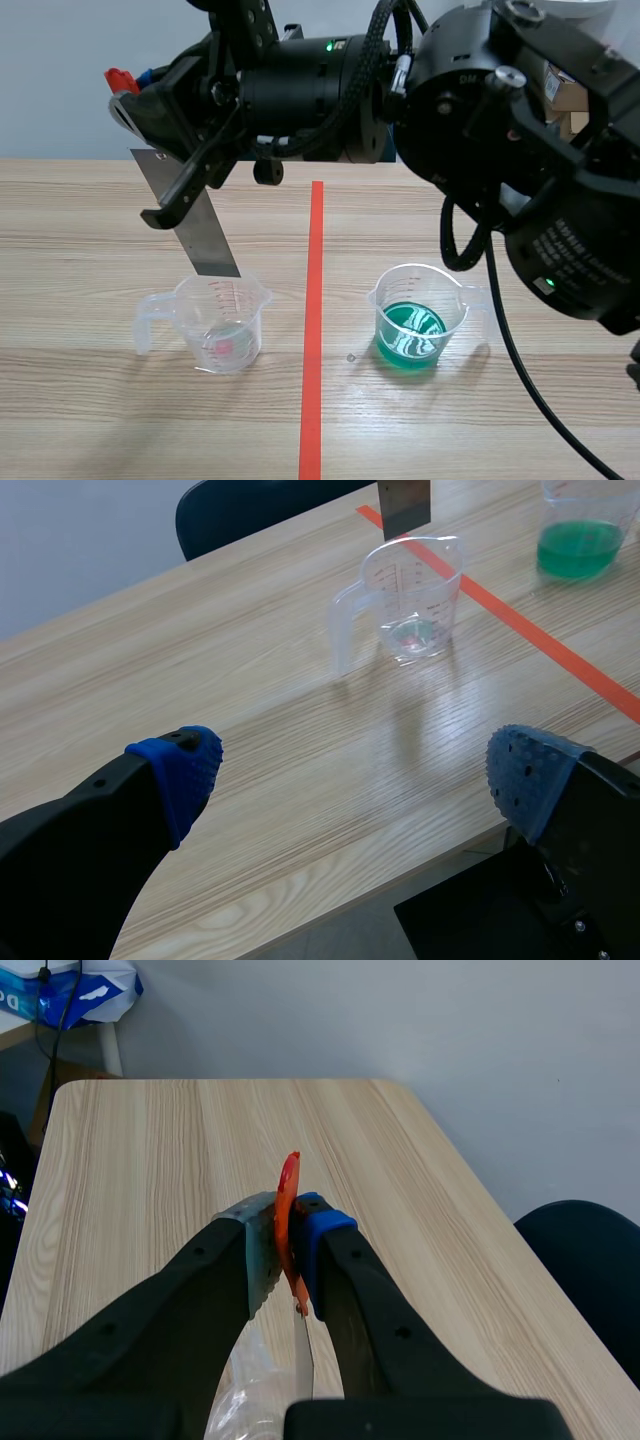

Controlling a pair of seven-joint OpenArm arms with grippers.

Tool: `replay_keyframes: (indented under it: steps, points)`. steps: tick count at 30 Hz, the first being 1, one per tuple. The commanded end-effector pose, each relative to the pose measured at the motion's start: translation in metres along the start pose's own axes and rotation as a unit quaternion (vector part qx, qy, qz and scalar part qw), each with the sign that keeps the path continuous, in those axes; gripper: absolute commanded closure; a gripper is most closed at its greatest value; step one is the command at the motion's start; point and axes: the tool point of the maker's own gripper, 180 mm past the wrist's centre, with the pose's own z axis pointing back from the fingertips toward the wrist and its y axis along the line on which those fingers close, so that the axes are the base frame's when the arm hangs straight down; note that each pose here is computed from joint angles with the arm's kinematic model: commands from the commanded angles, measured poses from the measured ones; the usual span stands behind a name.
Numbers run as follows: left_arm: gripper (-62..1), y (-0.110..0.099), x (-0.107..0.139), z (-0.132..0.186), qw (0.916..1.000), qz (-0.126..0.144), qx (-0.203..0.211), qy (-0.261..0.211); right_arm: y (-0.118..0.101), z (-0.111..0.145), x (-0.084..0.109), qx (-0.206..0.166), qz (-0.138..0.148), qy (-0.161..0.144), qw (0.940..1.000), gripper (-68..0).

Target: Do the redox reaction experiment

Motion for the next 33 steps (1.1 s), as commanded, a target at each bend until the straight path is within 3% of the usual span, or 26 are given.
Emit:
replay_keyframes:
  steps: [1, 33]
  points:
    - [-56.3, -0.0008, 0.0077, -0.0032, 0.9999, 0.003, 0.002, -0.017, -0.0079, 0.0029, 0.0205, -0.008, 0.014, -0.028, 0.9995, -0.7]
    - [-56.3, -0.0044, 0.006, -0.0032, 0.9999, -0.002, -0.008, -0.012, -0.0102, 0.0033, 0.022, -0.017, 0.013, -0.026, 0.9994, -0.7]
